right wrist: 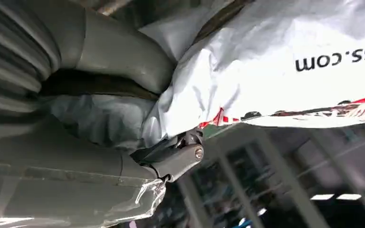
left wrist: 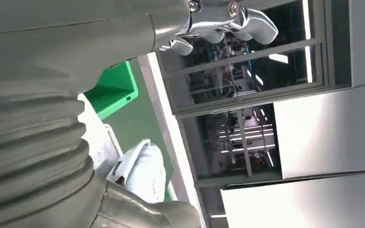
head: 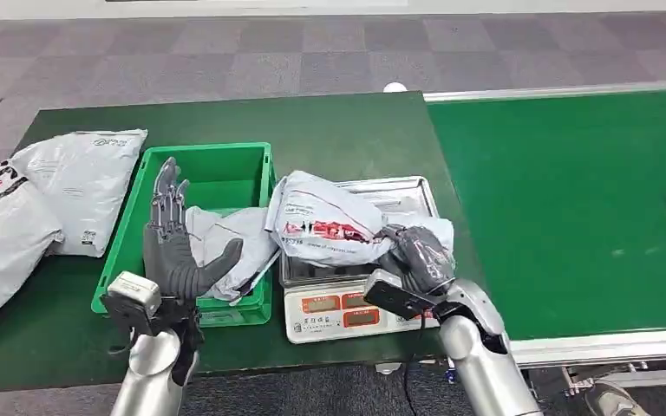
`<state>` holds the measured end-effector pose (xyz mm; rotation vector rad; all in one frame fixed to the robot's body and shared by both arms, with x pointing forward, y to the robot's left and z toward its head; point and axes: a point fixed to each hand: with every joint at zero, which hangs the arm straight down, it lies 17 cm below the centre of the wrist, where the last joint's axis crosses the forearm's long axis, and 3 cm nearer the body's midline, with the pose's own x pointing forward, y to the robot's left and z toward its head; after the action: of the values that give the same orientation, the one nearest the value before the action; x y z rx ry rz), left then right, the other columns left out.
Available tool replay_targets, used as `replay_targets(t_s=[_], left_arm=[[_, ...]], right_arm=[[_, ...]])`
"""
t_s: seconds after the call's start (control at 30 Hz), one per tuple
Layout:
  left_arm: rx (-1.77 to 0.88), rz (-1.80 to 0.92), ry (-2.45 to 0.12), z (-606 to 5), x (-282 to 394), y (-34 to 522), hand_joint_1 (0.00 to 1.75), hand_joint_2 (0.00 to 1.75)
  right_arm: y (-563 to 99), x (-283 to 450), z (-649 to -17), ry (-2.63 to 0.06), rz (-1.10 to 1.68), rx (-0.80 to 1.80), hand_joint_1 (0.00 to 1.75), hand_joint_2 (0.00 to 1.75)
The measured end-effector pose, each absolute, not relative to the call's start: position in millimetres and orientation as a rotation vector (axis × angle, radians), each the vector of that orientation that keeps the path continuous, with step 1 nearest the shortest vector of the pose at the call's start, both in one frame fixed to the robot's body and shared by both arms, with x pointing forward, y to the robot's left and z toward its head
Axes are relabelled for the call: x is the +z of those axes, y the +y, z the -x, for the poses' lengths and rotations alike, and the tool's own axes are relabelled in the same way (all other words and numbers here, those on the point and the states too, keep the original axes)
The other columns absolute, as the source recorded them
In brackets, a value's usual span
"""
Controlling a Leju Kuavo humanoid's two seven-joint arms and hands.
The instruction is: Moved the parcel from conveyor to table for the left to box.
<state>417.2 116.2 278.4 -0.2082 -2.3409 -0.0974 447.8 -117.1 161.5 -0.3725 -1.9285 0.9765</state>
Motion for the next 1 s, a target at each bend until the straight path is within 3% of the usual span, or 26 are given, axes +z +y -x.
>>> replay_targets(t_s=[0.03, 0.07, 0.23, 1.0], left_arm=[[-0.098, 0.210, -2.339, -417, 278, 116, 0.00, 1.75], [-0.099, 0.212, -2.337, -418, 277, 115, 0.00, 1.75], [-0.100, 0.216, -2.331, -418, 274, 114, 0.00, 1.75], [-0.142, 0.235, -2.304, -419, 266, 100, 0.00, 1.75]], right_arm=[[-110, 159, -443, -1.937, 0.319, 0.995, 0.07, 1.75], [-104, 158, -438, -1.947, 0.272, 1.012, 0.00, 1.75], [-85, 151, -425, -1.955, 0.161, 1.055, 0.00, 1.75], [-106, 192, -433, -2.088, 0.240, 0.890, 0.00, 1.75]])
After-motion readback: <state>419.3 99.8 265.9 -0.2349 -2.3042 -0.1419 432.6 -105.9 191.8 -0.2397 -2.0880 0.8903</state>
